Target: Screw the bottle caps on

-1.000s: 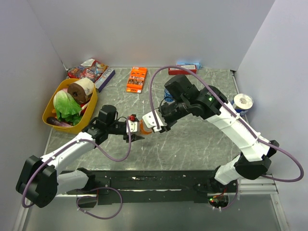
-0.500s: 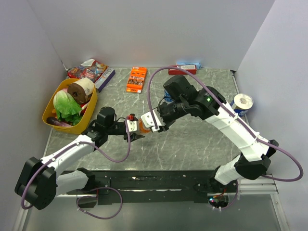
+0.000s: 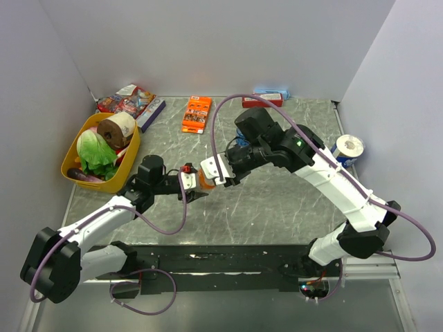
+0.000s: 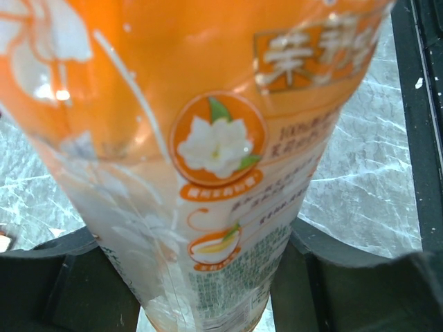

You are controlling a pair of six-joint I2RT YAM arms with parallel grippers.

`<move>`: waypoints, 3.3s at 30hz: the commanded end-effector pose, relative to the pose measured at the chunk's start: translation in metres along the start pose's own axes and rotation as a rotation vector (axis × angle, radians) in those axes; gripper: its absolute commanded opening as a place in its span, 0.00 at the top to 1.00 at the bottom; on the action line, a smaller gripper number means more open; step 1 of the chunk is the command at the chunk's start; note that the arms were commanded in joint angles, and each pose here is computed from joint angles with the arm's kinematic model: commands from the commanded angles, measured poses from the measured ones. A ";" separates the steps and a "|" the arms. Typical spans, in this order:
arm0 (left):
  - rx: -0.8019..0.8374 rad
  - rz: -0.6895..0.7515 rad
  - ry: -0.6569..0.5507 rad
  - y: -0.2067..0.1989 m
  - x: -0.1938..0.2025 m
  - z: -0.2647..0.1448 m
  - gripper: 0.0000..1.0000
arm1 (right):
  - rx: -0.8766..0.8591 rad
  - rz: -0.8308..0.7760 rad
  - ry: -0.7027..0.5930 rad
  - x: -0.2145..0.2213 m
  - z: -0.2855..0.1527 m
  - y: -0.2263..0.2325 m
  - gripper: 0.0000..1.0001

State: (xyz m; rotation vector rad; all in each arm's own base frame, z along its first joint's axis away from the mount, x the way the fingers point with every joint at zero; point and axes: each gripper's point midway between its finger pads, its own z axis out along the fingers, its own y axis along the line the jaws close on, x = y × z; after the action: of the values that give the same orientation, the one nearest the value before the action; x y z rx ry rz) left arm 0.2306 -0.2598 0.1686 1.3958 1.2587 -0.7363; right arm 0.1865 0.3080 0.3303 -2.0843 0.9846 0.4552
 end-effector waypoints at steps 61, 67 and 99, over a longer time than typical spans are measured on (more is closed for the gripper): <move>-0.495 -0.274 -0.235 0.064 -0.040 0.021 0.99 | 0.175 0.705 0.305 0.038 0.019 -0.041 0.50; -0.471 -0.277 -0.227 0.060 -0.037 0.024 0.99 | 0.181 0.738 0.284 0.032 0.013 -0.038 0.36; 0.203 0.060 0.031 -0.013 -0.005 0.044 0.99 | -0.216 -0.292 -0.042 -0.016 -0.037 0.048 0.32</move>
State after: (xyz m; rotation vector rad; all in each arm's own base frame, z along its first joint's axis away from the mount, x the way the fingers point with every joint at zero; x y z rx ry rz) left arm 0.2278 -0.2996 0.1424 1.5485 1.3032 -0.8217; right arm 0.1687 0.2874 0.3591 -2.1905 0.7199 0.3833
